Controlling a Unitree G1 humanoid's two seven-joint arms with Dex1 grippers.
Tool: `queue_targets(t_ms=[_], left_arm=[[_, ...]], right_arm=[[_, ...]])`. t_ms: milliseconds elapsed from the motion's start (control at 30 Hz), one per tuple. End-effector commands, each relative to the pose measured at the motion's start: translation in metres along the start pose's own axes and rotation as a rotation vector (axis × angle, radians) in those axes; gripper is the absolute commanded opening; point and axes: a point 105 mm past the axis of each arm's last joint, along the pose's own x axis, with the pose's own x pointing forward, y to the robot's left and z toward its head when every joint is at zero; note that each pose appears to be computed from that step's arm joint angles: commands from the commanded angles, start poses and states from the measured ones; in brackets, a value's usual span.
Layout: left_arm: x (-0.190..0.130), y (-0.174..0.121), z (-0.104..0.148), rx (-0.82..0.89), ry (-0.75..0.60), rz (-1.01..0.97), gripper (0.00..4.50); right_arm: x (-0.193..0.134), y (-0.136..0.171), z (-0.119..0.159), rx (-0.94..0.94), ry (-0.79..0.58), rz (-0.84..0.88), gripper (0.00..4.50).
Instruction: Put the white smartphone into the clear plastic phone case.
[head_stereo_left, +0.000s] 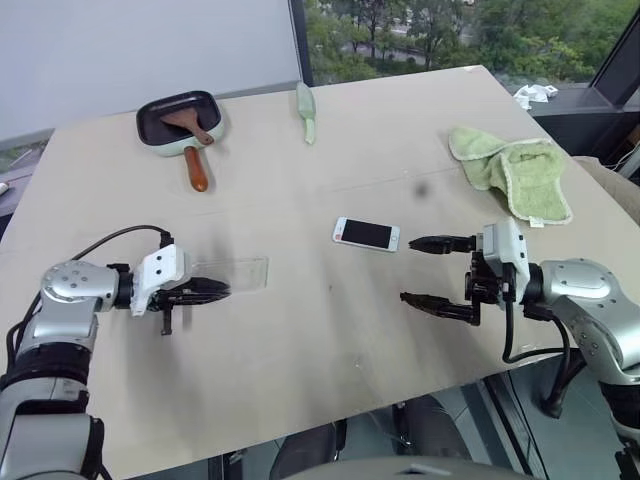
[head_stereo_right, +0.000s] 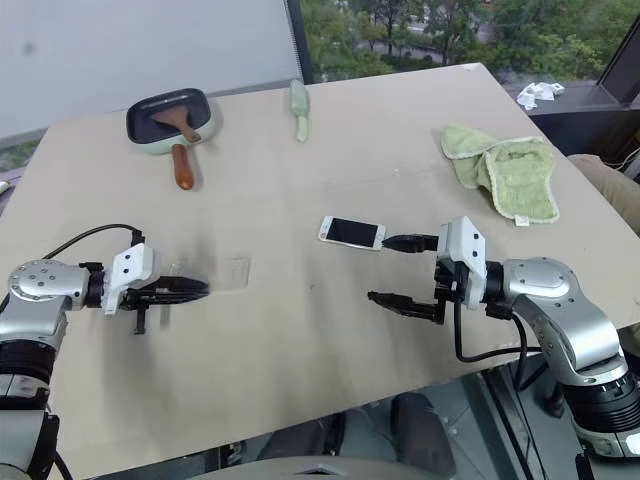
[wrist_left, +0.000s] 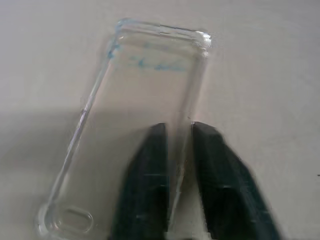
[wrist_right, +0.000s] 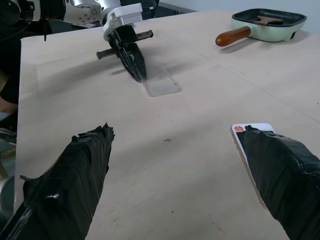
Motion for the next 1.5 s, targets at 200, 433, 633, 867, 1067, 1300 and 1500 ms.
queue_targets(t_ms=[200,433,633,867,1067,1300,1500], left_arm=[[0.010,-0.009,-0.003,-0.003,0.026,-0.041,0.08],[0.047,-0.035,0.052,0.062,-0.122,-0.144,0.08],[0.092,-0.067,0.100,0.037,-0.217,-0.198,0.08],[0.132,-0.084,0.121,0.018,-0.232,-0.205,0.08],[0.143,-0.089,0.128,0.053,-0.249,-0.207,0.62],[0.127,-0.081,0.140,0.088,-0.318,-0.149,3.64],[0.069,-0.057,0.152,0.010,-0.412,0.026,4.49]], right_arm=[[0.001,0.004,0.013,-0.061,-0.013,0.026,4.50],[-0.008,-0.001,0.005,-0.050,0.026,0.010,4.50],[-0.026,-0.004,-0.015,-0.062,0.138,0.023,4.50],[-0.042,-0.008,-0.022,-0.078,0.197,0.055,4.50],[-0.045,-0.014,-0.019,-0.084,0.191,0.058,4.50],[-0.044,-0.026,-0.022,-0.121,0.207,-0.021,4.50],[-0.019,-0.055,-0.026,-0.119,0.207,-0.196,4.50]])
